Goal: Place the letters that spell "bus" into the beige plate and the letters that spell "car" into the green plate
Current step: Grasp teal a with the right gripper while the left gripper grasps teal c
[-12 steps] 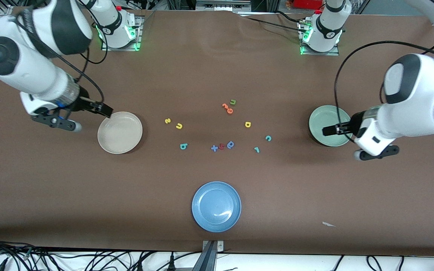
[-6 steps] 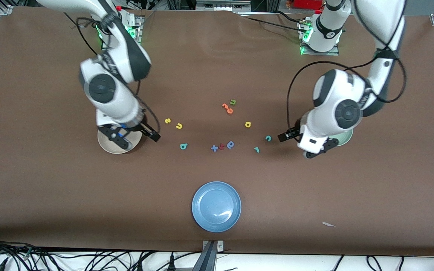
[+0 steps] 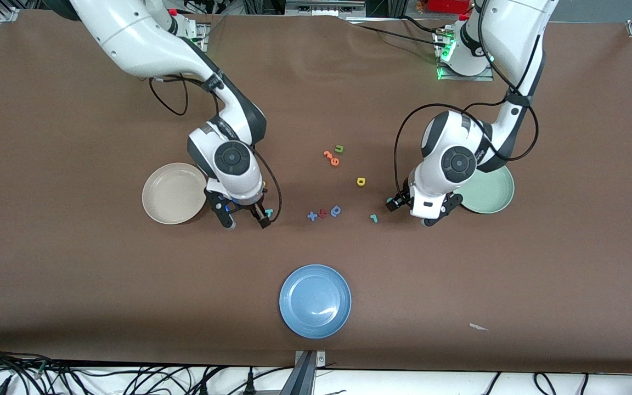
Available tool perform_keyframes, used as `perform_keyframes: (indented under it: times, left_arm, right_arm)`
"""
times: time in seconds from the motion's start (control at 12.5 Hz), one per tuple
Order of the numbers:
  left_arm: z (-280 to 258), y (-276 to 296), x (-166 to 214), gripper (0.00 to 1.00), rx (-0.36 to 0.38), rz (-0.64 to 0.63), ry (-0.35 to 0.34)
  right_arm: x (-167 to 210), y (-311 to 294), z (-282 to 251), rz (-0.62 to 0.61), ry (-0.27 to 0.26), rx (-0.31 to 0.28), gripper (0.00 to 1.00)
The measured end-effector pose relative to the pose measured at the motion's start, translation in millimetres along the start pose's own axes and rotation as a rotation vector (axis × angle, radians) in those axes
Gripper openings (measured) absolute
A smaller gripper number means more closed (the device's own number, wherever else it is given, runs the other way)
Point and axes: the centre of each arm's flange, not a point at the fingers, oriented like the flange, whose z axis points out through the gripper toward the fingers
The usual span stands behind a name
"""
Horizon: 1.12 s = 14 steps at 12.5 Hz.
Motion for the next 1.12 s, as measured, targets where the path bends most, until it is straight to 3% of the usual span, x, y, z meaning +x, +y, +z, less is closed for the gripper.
perform_keyframes:
  times: [0.48,0.8,0.96,1.12]
  left_arm:
    - [41.4,4.2,0.2,0.90,0.002,-0.013,0.010]
    - [52.7,7.8,4.4,0.83,-0.010,-0.052,0.005]
    - [54.1,9.5,4.6,0.65,-0.020,-0.070,-0.010]
    - [56.8,9.8,4.1,0.64,-0.017,-0.073,-0.012]
  right_arm:
    - [-19.0,-8.2,36.3,0.126,-0.096,-0.017,0.82]
    - [-18.3,-9.3,35.0,0.130,-0.098,-0.014,0.74]
    - [-18.1,-9.3,35.0,0.126,-0.093,-0.013,0.73]
    - [-17.4,-9.3,35.1,0.118,-0.083,-0.010,0.70]
